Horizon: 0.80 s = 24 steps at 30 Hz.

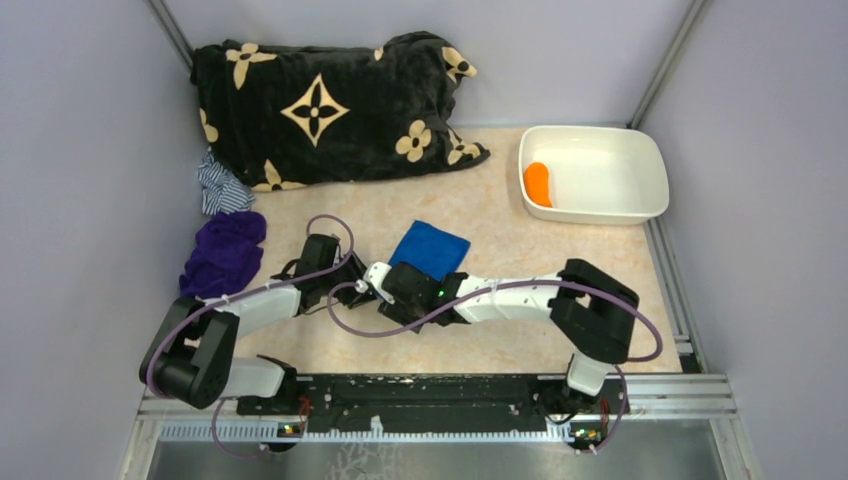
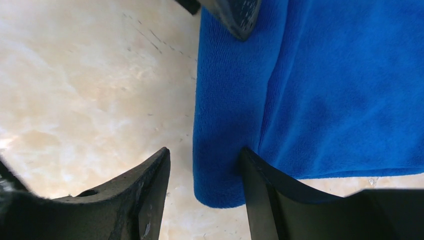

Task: Roll the towels
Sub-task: Roll the towel at the center of the board.

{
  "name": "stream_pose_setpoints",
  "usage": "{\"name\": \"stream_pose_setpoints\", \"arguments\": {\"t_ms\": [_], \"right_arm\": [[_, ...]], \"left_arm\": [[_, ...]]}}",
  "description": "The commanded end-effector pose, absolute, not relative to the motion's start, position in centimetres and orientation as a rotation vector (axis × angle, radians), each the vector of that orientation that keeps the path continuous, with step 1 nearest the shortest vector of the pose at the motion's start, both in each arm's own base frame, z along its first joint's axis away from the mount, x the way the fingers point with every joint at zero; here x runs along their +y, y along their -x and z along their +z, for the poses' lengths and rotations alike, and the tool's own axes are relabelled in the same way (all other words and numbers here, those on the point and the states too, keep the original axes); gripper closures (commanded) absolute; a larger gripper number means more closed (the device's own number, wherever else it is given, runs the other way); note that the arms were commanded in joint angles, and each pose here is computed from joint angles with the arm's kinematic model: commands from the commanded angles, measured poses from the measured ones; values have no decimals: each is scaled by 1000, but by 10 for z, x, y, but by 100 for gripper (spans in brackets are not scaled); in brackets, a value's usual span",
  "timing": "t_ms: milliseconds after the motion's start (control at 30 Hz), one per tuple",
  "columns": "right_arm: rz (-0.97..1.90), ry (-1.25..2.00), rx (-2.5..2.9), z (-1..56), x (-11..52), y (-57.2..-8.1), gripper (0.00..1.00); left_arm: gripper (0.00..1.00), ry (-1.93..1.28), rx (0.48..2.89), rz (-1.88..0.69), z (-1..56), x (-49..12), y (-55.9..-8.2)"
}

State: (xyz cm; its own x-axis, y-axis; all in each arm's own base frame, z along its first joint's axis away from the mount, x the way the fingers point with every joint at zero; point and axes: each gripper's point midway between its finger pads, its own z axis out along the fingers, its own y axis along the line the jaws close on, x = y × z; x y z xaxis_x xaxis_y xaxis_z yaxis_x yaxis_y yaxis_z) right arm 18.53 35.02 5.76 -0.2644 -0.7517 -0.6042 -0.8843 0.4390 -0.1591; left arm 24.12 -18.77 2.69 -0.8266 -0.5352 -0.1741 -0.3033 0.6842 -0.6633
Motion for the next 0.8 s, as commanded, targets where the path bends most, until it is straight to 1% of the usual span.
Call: {"name": "stream_pose_setpoints", "arguments": {"t_ms": [0, 167, 233, 300, 333, 367, 433, 500, 633, 767], "right_arm": [[116, 1380, 2017, 48, 353, -202, 47], [34, 1421, 2041, 27, 344, -203, 53], [4, 1439, 2057, 18, 340, -202, 58], [-16, 1455, 2080, 10, 336, -200, 65], [-10, 1463, 2091, 8, 336, -198, 70], [11, 1468, 2102, 7, 337, -195, 77], [104, 1472, 2115, 13, 343, -187, 86], [292, 1474, 2151, 20, 355, -172, 93], [626, 1384, 2237, 34, 367, -164, 96], [900, 1298, 2338, 35, 370, -162, 100]], "left_arm": [[48, 665, 2598, -794, 7, -175, -234], [47, 663, 2596, -799, 8, -176, -234], [46, 660, 2593, -804, 8, -176, -235], [45, 660, 2591, -806, 9, -177, -235], [44, 659, 2591, -806, 10, -177, -235], [43, 659, 2587, -806, 11, -176, -235], [41, 656, 2571, -803, 17, -175, -236], [38, 659, 2542, -788, 24, -171, -237], [34, 669, 2473, -776, 41, -163, -237], [33, 674, 2439, -817, 54, -163, -230]]}}
